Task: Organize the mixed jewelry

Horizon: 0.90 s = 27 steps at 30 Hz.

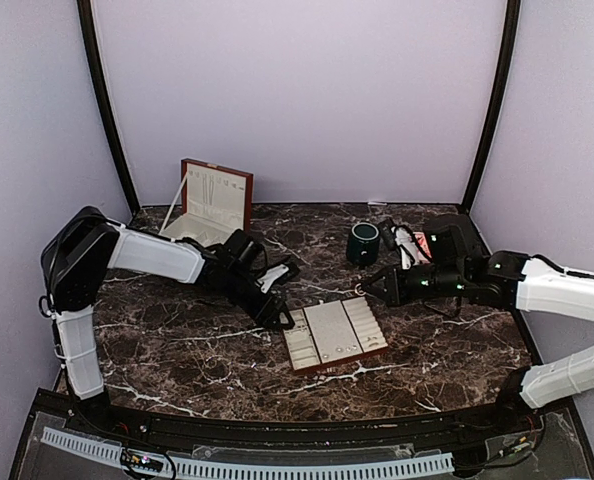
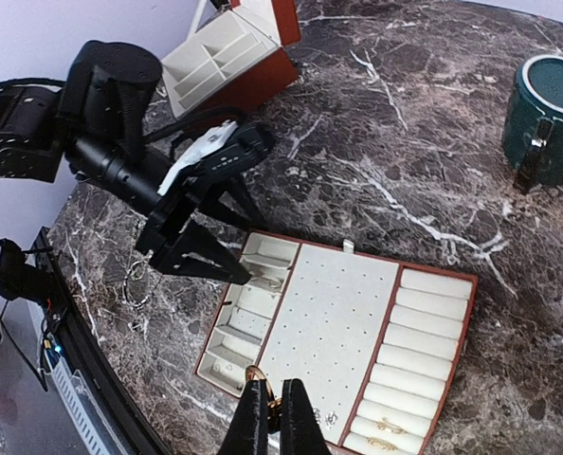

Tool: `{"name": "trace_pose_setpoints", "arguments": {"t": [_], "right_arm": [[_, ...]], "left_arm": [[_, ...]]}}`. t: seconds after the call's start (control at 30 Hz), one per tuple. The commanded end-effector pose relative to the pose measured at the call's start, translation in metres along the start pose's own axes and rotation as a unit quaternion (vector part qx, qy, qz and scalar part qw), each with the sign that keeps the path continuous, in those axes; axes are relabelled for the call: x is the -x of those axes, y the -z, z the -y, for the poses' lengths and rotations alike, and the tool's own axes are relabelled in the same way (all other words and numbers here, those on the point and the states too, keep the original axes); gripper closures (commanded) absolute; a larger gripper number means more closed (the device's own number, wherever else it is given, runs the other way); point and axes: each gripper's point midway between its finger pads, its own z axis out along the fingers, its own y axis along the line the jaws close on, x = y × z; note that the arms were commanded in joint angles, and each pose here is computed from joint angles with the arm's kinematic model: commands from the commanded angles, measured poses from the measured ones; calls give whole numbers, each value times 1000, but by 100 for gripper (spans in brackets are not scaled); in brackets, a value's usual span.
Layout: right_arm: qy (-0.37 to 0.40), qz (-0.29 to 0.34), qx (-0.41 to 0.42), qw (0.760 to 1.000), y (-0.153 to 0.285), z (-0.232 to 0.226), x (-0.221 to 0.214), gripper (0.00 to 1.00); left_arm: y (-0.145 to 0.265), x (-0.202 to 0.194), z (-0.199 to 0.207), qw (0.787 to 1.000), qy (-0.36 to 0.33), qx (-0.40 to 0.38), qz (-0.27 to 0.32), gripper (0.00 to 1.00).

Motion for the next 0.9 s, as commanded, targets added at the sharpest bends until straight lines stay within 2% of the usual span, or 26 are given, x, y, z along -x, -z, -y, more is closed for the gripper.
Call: {"name": "trace_pose_setpoints", "arguments": {"t": [0.0,0.2,0.3,0.5,0.7,0.87], "right_arm": [[-18,-3,-59,998,7,24,-7,100],[-34,-18,-103,994,10,42,-21,100],[-40,-17,-111,993,10,45,-23,100],[-52,-20,-153,987,14,59,-24,100],[-85,-42,-216,972,17,80,-37,100],[-111,-47,-234,965,17,85,-44,100]], "left_arm": [[10,-17,50,998,-40,-53,-15,33],[4,-36,121,989,-73,-125,-34,33],[3,-31,137,988,-62,-137,-20,32],[13,26,99,998,2,3,66,34],[3,83,68,987,72,55,131,35],[-11,120,53,981,47,41,182,35]]}}
